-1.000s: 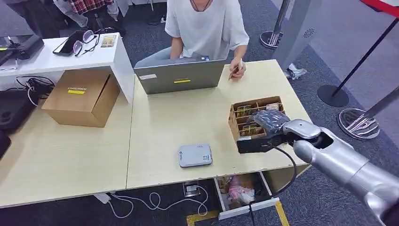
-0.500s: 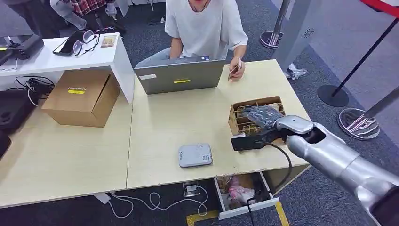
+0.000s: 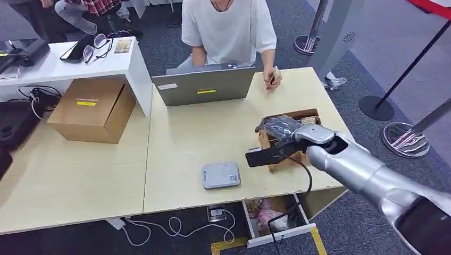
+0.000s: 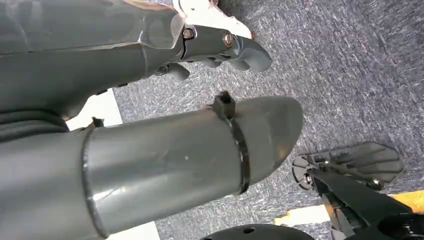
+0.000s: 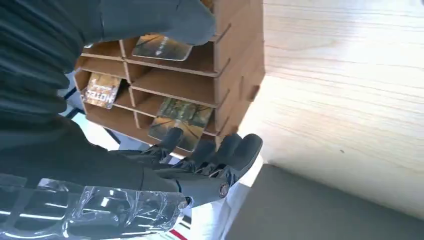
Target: Pass the card to the sensor for recognition and then transmit it.
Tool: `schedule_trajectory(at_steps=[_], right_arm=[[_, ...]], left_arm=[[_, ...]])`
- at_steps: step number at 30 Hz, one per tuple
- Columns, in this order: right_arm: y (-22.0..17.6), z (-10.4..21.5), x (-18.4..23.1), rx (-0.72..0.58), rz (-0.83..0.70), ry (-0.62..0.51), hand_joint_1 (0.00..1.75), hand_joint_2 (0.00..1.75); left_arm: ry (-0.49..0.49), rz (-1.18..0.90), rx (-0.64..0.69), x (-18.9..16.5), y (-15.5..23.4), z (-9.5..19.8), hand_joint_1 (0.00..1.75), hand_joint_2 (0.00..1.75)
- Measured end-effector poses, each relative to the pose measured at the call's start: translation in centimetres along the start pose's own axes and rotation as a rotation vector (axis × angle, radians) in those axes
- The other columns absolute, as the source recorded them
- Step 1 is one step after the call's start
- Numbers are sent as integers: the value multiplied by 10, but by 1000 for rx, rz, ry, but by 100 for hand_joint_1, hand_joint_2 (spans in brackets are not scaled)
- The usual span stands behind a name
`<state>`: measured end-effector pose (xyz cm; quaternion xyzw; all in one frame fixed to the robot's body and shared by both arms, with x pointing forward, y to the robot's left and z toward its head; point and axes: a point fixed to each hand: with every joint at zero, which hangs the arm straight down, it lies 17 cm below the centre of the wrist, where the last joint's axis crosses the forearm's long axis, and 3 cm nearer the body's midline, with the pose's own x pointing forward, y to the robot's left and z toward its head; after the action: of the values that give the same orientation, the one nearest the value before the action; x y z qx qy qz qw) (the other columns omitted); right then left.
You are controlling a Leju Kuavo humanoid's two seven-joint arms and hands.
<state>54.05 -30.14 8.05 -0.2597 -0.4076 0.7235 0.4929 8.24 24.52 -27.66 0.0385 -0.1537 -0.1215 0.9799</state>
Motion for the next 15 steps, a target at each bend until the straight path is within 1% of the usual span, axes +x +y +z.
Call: schedule_trajectory(at_steps=[15], right_arm=[[7,-6,5,25,6,-1,61,175]], left_arm=[[3,1,2,-1,2,0,0,0]])
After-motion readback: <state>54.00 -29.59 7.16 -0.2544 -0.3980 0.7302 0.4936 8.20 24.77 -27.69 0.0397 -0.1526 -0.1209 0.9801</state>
